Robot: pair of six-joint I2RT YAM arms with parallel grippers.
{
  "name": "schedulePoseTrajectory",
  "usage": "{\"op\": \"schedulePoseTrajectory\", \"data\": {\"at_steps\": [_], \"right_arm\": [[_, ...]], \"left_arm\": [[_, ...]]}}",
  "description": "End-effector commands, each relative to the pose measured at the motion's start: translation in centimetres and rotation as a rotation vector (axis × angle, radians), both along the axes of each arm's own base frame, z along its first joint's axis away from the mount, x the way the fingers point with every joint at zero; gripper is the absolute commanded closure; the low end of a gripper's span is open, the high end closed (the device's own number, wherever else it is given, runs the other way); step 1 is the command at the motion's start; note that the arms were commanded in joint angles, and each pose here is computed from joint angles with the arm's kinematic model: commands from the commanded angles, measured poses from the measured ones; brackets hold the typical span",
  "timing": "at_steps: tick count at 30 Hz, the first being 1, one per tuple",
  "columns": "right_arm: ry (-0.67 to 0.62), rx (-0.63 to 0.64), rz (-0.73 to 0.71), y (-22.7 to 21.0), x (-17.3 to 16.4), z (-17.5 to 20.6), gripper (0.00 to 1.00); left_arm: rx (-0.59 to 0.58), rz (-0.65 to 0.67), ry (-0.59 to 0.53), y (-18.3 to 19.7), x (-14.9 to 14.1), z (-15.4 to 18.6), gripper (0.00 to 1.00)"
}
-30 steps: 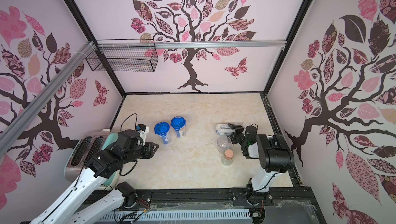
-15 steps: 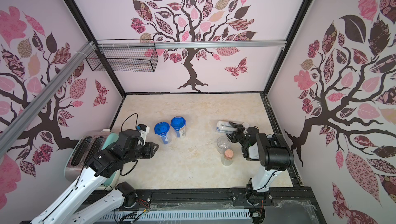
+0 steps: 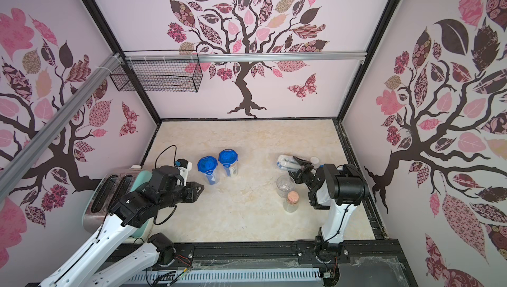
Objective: Take out toiletry kits
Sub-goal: 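Pour the toiletry kits out of the container.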
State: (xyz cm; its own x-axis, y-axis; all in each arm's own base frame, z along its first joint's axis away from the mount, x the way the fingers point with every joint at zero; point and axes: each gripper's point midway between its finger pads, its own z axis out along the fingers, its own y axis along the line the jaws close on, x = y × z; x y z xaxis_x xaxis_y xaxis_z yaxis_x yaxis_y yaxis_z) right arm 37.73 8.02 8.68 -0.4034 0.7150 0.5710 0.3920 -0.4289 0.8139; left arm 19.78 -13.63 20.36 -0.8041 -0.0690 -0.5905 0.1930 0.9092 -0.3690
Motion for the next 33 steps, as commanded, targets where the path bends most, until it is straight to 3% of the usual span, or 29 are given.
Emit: {"op": "schedulePoseTrajectory", "data": {"at_steps": [1,5,9,14,20,26,28,33], "right_arm": [[-0.081,0.100,0.014,0.2,0.0,3.0,0.51],[-0.090,0.104,0.011,0.1,0.1,3.4,0.51],[-0.096,0.105,0.013,0.2,0.0,3.6,0.50],[-0.090,0.105,0.012,0.2,-0.2,3.5,0.50],[-0.094,0.108,0.020,0.3,-0.5,3.8,0.49],[-0.109,0.106,0.031,0.4,-0.7,4.3,0.47],[-0.109,0.108,0.035,0.5,-0.7,4.4,0.47],[-0.124,0.110,0.044,0.6,-0.6,4.9,0.47]], "left_arm": [[-0.050,-0.035,-0.038,-0.9,0.2,1.0,0.69],[-0.126,-0.087,-0.064,-2.6,0.6,2.7,0.69],[-0.283,-0.199,-0.121,-6.5,1.5,5.4,0.65],[-0.244,-0.343,-0.261,-12.2,3.5,8.2,0.50],[-0.137,-0.527,-0.244,-19.8,7.6,6.3,0.41],[-0.159,-0.728,-0.281,-26.2,10.3,3.3,0.32],[-0.171,-0.792,-0.300,-28.0,10.8,2.1,0.24],[-0.126,-0.863,-0.322,-30.3,12.7,-0.6,0.21]]}}
